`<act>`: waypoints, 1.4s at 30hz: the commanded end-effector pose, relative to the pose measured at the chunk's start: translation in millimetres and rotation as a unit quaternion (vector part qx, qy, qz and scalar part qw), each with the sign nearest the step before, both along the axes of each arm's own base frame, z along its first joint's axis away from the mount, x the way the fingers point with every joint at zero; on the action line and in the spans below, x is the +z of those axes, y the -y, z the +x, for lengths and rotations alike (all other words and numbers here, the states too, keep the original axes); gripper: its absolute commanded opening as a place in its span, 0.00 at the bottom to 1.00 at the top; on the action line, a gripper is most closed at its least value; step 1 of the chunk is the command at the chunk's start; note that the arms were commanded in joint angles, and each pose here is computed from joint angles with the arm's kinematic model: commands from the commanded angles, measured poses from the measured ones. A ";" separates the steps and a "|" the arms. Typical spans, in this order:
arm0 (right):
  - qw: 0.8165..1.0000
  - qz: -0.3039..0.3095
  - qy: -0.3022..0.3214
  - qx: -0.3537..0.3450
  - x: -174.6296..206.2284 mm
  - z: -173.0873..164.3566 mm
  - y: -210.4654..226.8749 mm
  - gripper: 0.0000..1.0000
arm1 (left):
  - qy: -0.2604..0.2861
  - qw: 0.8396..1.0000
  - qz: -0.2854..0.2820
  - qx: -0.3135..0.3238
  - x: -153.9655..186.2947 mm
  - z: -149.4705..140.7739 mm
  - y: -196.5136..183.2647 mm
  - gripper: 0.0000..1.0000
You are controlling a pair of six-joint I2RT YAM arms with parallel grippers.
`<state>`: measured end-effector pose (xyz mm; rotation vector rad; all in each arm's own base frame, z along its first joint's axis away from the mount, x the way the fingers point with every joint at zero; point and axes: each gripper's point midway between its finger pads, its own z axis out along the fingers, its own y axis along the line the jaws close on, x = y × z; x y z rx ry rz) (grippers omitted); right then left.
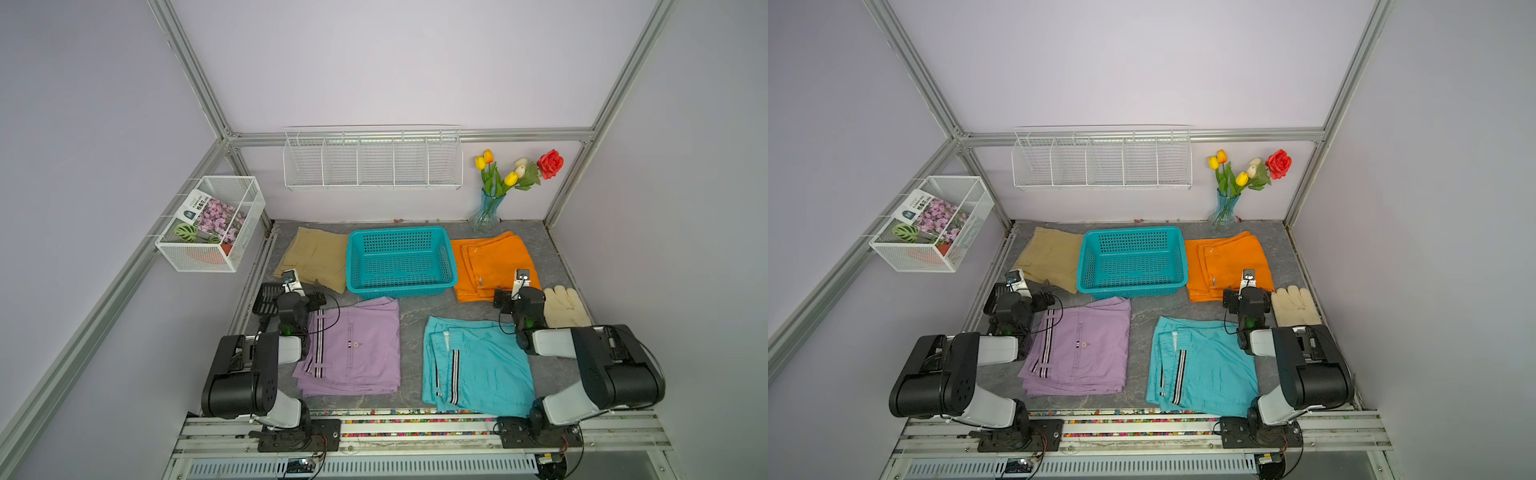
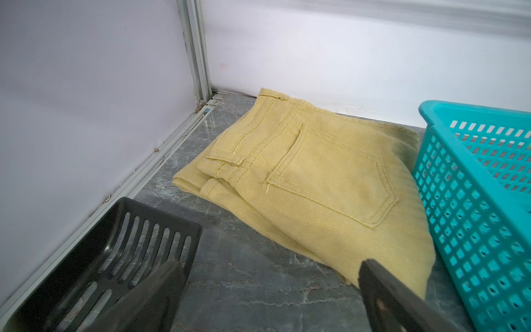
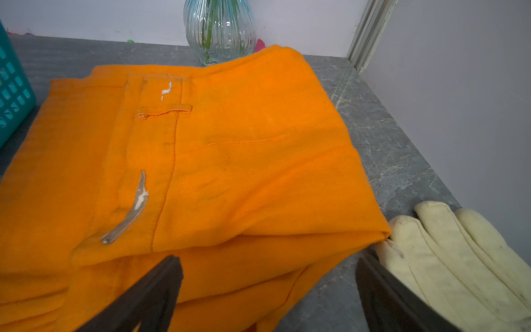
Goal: Put the folded long pants in the basket
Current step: Move the long pant to the center of the board.
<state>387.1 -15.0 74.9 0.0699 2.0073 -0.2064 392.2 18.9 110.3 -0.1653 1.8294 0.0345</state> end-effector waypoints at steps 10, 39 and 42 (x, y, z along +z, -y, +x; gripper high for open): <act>0.987 0.156 -0.025 -0.034 124.0 -33.3 -36.7 0.99 | -0.059 0.971 -0.077 0.220 80.4 -54.1 -45.1 1.00; 0.911 0.157 -0.273 0.264 -33.5 -149.5 -397.7 0.98 | -0.089 0.927 -0.347 0.109 125.1 -128.4 14.5 1.00; 0.911 0.156 -0.279 0.260 -38.6 -148.8 -401.7 0.98 | -0.086 0.927 -0.344 0.120 123.2 -129.3 9.6 1.00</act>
